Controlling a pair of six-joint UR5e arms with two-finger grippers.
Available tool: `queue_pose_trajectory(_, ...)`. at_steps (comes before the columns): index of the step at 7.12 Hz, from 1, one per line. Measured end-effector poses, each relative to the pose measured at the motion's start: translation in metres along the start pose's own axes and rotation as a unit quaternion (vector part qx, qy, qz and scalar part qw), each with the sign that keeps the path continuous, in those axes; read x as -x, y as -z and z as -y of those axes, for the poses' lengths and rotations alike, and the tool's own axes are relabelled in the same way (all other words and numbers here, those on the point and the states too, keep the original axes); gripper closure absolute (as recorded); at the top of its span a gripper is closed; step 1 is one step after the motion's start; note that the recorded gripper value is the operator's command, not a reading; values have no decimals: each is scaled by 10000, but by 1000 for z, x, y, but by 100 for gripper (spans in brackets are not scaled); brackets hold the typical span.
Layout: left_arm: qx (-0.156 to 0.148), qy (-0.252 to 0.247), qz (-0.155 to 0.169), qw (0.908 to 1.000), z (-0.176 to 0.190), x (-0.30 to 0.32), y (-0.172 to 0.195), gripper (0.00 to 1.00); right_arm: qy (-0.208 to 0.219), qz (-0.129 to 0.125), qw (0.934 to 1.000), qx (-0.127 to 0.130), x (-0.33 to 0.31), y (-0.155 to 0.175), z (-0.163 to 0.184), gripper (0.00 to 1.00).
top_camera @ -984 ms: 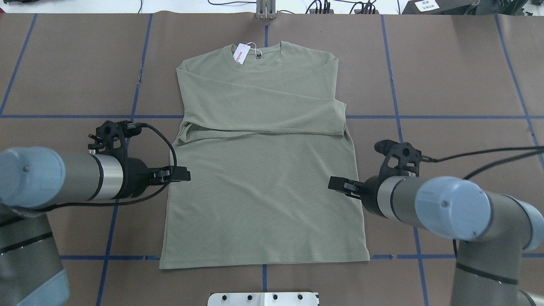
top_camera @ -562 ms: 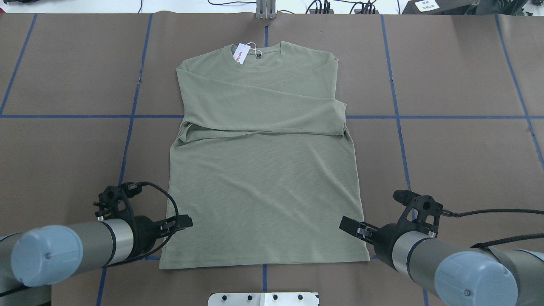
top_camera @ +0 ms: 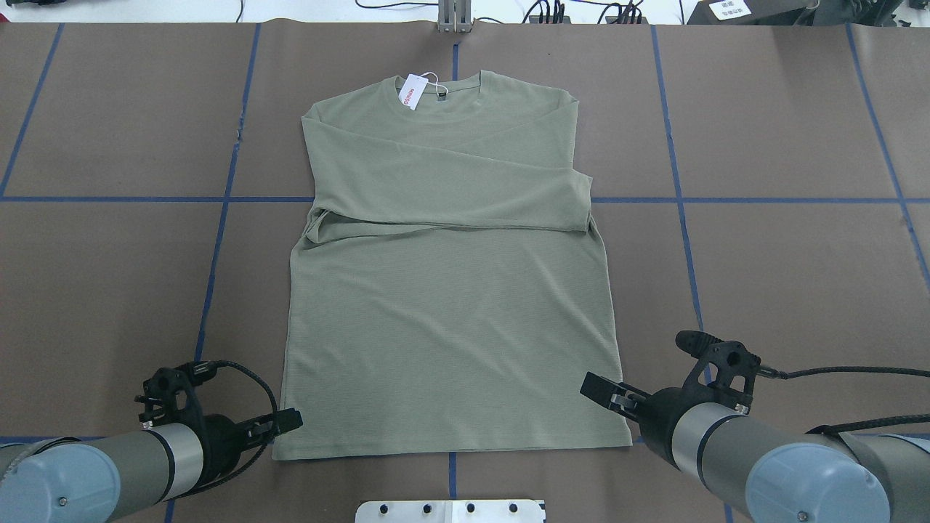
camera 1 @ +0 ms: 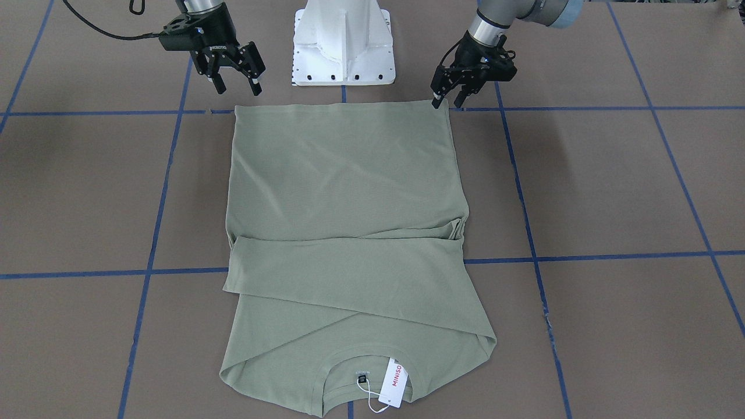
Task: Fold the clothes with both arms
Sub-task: 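Move both grippers down to the shirt hem corners, then grasp the hem corners nearest the robot with both grippers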
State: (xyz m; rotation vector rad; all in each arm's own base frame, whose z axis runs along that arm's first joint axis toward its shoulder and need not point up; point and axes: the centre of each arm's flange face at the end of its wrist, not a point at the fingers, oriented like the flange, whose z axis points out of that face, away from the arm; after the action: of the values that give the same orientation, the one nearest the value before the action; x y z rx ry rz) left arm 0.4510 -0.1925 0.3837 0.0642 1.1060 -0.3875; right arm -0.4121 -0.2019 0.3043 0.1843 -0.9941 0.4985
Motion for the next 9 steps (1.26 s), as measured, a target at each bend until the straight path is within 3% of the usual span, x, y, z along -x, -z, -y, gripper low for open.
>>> queue_pose_trajectory(4, 99, -102, 141, 9998, -17, 9, -15, 28, 5, 7, 10000, -79, -1, -1, 2, 2)
queue_pose_trajectory(5, 129, -118, 142, 9997, -20, 9, -16, 34, 5, 10, 10000, -91, -1, -1, 2, 2)
queue_pose_trajectory(6, 150, -122, 135, 9997, -23, 8, -16, 48, 6, 9, 9999, -100, -1, -1, 2, 2)
queue_pose_trajectory(8, 161, -95, 57, 9998, -25, -1, -17, 93, 9, 5, 9999, -116, -1, -1, 2, 2)
queue_pose_trajectory(9, 157, -87, 28, 9998, -26, -4, -17, 100, 8, 8, 9999, -118, -1, -1, 2, 2)
